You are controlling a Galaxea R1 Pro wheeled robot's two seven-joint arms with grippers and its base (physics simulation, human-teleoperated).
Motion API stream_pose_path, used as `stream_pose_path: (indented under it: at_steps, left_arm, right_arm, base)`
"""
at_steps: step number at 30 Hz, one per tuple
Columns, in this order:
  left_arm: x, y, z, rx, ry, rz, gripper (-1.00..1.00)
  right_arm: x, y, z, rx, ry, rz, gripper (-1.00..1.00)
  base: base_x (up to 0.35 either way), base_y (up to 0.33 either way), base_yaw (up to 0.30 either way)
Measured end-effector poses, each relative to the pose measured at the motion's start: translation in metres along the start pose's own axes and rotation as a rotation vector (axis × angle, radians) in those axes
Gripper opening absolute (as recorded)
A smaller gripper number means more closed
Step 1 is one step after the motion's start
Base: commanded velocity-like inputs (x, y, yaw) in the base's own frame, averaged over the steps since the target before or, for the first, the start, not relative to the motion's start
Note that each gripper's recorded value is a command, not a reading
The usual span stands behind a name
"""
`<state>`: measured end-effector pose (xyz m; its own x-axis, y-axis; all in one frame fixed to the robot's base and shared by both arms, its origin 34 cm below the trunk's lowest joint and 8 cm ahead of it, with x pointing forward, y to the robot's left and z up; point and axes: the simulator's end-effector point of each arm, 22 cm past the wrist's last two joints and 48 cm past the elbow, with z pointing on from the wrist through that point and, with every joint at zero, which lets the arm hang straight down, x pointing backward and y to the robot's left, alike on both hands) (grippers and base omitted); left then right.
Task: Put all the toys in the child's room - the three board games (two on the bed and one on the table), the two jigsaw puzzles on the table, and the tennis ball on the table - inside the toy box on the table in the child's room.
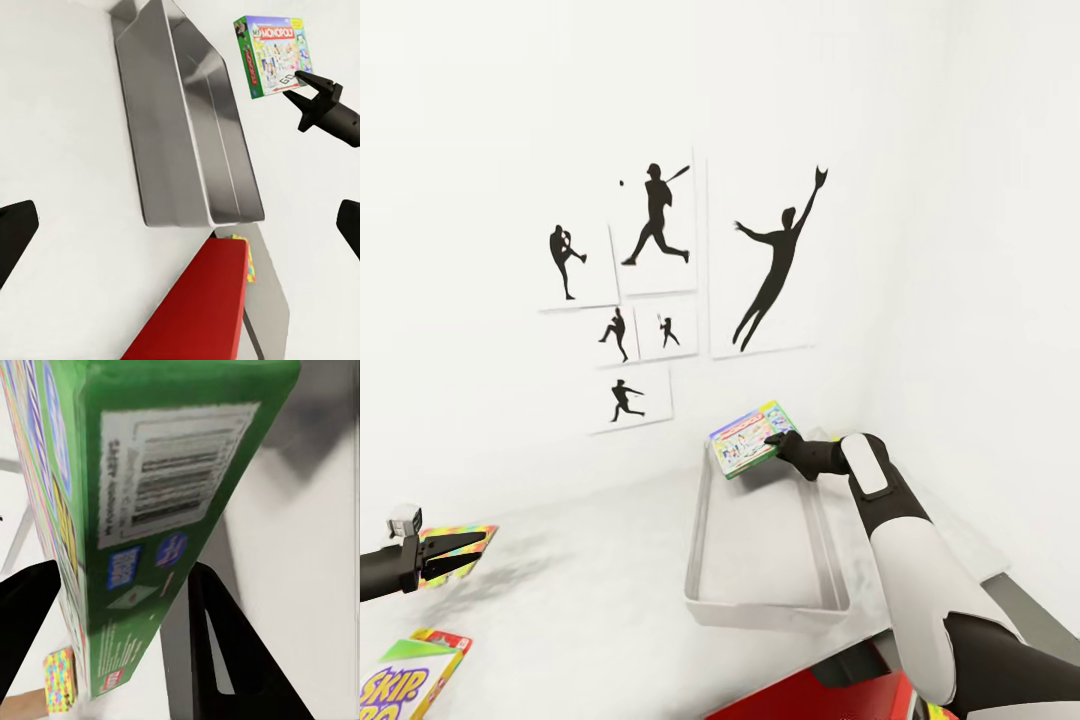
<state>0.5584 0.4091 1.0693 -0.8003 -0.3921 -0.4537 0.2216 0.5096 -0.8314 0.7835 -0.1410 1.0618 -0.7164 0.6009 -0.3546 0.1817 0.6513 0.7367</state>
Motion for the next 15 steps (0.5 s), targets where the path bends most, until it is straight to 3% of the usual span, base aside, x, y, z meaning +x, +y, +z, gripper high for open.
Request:
stream_pose_path:
  at_steps: [5, 15]
  left_arm:
    - [0.0008, 0.002, 0.0009, -0.002, 0.003, -0.004, 1.0]
    - [0.0024, 0.0052, 0.0029, -0.004, 0.007, -0.011, 1.0]
  right_arm:
    - [0.0011, -0.0026, 0.0021, 0.004, 0.003, 0.002, -1.0]
    - [0.0039, -0.008, 0.0062, 0.017, 0.011, 0.005, -1.0]
  base:
    - [0.0, 0.0, -0.1]
    - [0.0, 0.0, -0.011]
